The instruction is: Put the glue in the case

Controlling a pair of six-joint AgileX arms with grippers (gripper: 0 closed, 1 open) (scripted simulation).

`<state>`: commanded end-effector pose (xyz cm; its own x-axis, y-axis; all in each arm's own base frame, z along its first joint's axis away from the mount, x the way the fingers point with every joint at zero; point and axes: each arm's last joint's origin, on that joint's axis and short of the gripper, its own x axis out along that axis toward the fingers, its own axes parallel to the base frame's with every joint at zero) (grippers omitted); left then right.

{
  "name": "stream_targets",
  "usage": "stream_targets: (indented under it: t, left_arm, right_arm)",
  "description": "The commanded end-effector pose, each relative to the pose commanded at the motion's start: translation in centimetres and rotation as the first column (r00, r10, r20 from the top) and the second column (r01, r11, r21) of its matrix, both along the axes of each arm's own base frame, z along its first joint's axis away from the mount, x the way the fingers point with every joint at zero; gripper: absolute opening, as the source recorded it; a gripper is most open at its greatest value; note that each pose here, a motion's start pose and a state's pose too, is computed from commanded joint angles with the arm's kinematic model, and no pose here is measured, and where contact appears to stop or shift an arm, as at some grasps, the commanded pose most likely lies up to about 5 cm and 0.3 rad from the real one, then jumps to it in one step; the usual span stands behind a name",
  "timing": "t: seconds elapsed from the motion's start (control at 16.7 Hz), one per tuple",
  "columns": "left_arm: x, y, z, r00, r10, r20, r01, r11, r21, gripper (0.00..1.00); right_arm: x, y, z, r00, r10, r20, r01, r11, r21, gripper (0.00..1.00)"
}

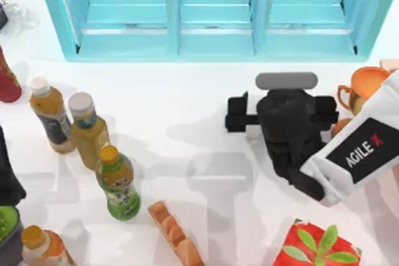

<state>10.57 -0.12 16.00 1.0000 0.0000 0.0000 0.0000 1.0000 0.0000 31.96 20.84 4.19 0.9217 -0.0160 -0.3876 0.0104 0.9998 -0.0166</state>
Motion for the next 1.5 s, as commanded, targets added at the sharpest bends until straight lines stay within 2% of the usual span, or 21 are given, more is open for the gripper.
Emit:
stream_targets:
  t: [0.12,0.9,1.5]
  left_arm:
    - [0.00,0.00,0.00,1.000,0.000,0.000,0.000,1.000,0.000,1.00]
    - [0.00,0.00,0.00,1.000,0.000,0.000,0.000,1.000,0.000,1.00]
    - [0.00,0.00,0.00,1.000,0.000,0.000,0.000,1.000,0.000,1.00]
  right_arm:
    - [0.00,0.00,0.00,1.000,0.000,0.000,0.000,1.000,0.000,1.00]
    - [0.00,0.00,0.00,1.000,0.000,0.000,0.000,1.000,0.000,0.02]
    - [-0.06,0.16,0.08,1.000,0.003,0.002,-0.003,1.000,0.004,0.00]
